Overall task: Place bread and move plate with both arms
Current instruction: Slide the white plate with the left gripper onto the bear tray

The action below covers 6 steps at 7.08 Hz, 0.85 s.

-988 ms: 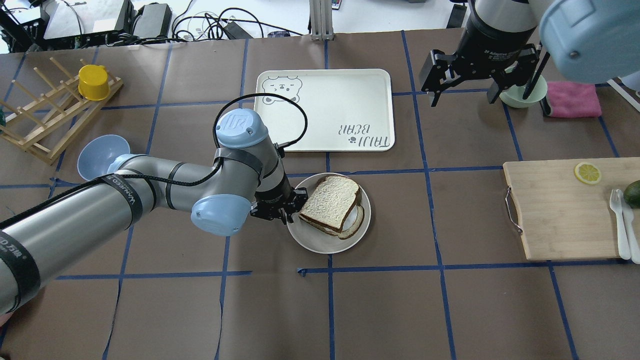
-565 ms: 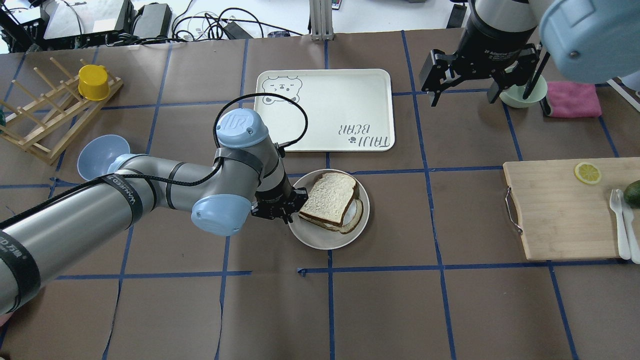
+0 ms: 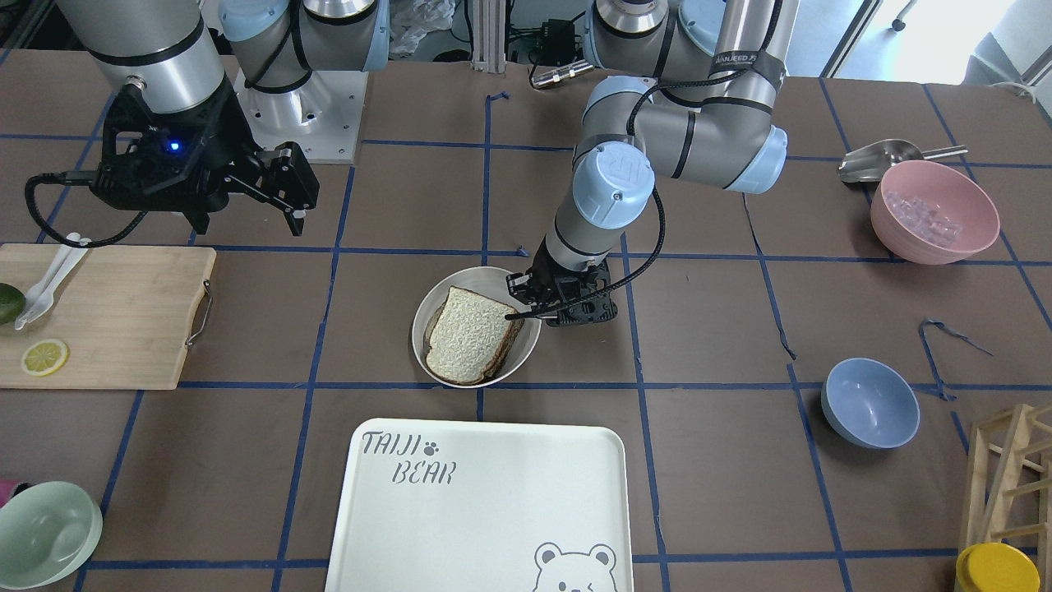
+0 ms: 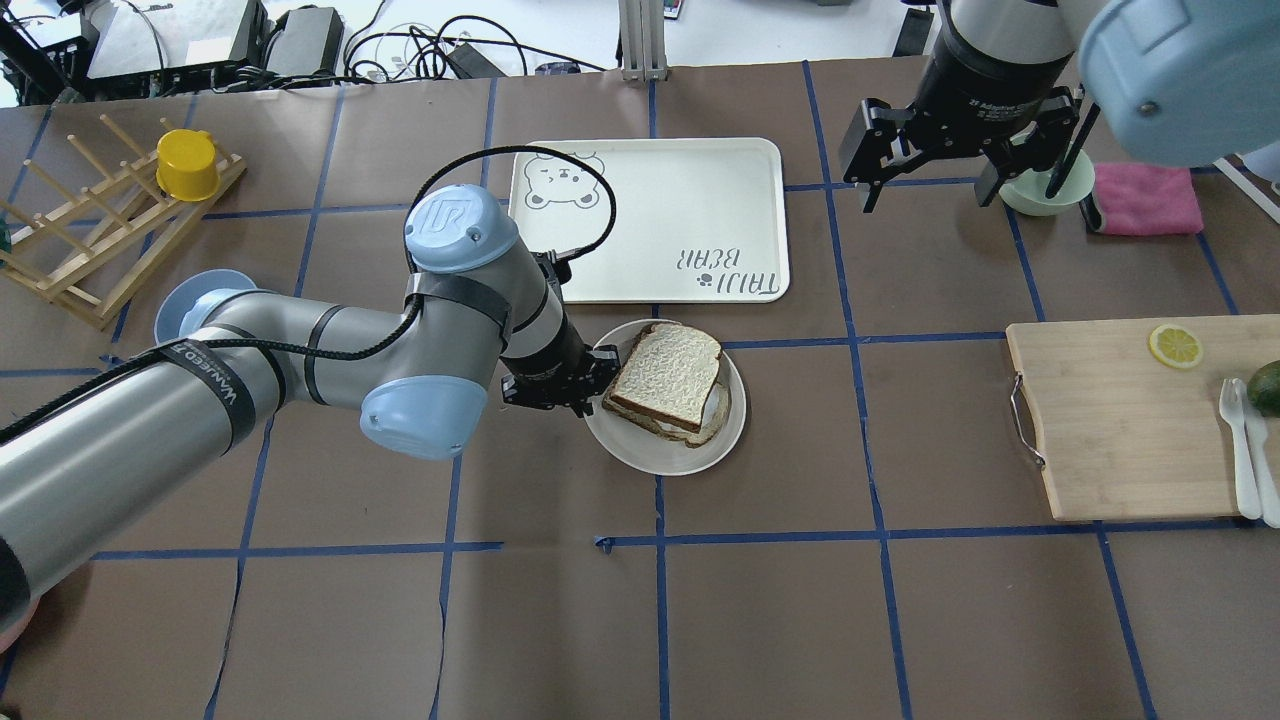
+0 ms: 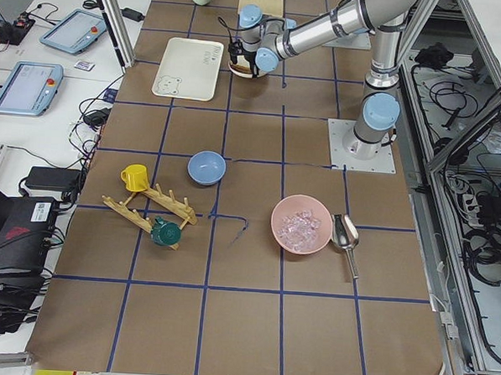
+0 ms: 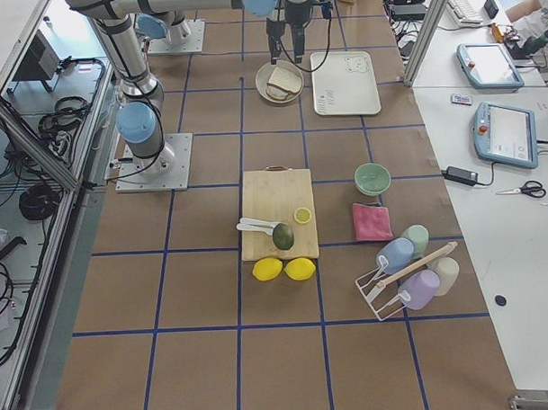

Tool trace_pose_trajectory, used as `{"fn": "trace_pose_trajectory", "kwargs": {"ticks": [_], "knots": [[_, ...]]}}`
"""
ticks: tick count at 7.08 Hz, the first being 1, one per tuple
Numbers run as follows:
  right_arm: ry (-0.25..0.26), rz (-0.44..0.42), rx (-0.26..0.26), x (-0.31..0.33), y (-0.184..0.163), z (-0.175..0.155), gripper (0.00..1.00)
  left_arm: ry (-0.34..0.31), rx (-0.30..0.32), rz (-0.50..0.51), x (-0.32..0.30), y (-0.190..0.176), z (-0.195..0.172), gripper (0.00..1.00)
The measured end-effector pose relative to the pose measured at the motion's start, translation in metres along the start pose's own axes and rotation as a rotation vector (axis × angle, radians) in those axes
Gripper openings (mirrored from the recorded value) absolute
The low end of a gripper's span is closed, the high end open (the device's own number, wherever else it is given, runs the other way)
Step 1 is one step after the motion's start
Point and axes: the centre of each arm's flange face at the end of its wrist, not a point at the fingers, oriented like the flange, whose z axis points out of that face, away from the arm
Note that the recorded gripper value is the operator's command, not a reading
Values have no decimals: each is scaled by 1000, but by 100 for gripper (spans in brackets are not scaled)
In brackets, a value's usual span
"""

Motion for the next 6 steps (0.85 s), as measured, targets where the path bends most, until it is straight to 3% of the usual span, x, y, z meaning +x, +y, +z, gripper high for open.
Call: {"fn": "trace_pose_trajectory", "kwargs": {"ticks": [3,6], "knots": [[8,0,-7,1,1,1,100,151,13,-4,-14,-39,-31,0],[16,1,-10,2,1,2,100,190,67,44,-10,-110,-59,0]]}}
